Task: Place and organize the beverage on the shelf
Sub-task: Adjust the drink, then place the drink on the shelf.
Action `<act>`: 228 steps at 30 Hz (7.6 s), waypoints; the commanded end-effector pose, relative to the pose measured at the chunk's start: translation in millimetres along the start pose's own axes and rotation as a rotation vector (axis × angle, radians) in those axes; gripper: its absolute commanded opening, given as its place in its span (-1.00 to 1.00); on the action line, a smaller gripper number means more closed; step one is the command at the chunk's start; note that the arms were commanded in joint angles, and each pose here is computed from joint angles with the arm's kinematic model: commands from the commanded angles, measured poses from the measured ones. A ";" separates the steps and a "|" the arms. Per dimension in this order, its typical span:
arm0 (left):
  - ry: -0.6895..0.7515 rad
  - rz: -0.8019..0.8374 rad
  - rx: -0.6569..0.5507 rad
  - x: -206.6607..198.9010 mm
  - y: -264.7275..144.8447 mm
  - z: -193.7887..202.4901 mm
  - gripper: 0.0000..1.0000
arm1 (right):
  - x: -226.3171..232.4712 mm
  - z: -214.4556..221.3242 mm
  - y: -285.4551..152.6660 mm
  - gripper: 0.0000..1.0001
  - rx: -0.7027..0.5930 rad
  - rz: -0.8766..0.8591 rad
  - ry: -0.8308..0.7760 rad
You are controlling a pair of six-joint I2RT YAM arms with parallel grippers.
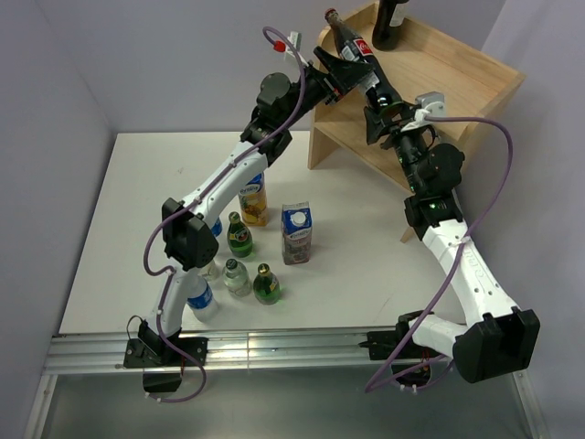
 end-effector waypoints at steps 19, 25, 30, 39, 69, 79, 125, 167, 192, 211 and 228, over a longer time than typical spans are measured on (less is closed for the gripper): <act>0.083 0.198 0.061 -30.3 -12.9 10.0 0.34 | 38.8 17.2 -15.4 -1.00 -0.003 -0.224 0.026; 0.158 0.222 0.069 -43.0 -29.2 13.9 -0.41 | 49.7 9.6 -19.5 -1.00 -0.027 -0.261 0.012; 0.270 0.233 0.059 -64.9 -49.0 15.7 -0.99 | 55.3 1.1 -25.1 -1.00 -0.047 -0.269 0.019; 0.384 0.374 0.025 -123.8 -86.3 11.5 -1.00 | 55.5 -17.1 -44.6 -0.61 -0.044 -0.253 0.093; 0.462 0.500 -0.251 -228.3 -139.1 -24.8 -1.00 | 55.6 -20.7 -73.6 0.47 0.103 -0.232 0.221; 0.415 0.458 -0.375 -226.9 -145.7 -35.4 -1.00 | 51.5 -21.6 -83.7 0.83 0.133 -0.199 0.209; 0.778 0.576 0.371 -211.3 -177.0 42.5 -0.99 | 84.5 -191.6 -60.9 0.68 0.252 -0.619 0.371; 0.935 0.415 0.243 -227.4 -196.7 29.2 -0.07 | 97.2 -247.3 -99.2 -1.00 -0.152 -0.751 0.425; 0.815 -0.148 -0.115 -217.9 -242.2 -16.7 0.99 | -7.2 -290.9 -56.8 -1.00 -0.200 0.119 0.119; 0.761 -0.802 -0.229 -140.9 -345.0 -20.0 0.99 | -76.8 -300.4 -0.4 -1.00 -0.271 0.550 -0.011; 0.773 -0.869 -0.111 -105.0 -356.6 -1.5 0.99 | -102.5 -209.7 60.9 -1.00 -0.072 0.474 -0.054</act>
Point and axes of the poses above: each gripper's point midway between its finger pads, its own y axis out along the fingers, its own x axis along the line the jaws close on, z = x × y, the point moved 8 cm from there along -y, back along the fingers, and after that the axes turned 9 degrees about -y, right-handed, at the moved point
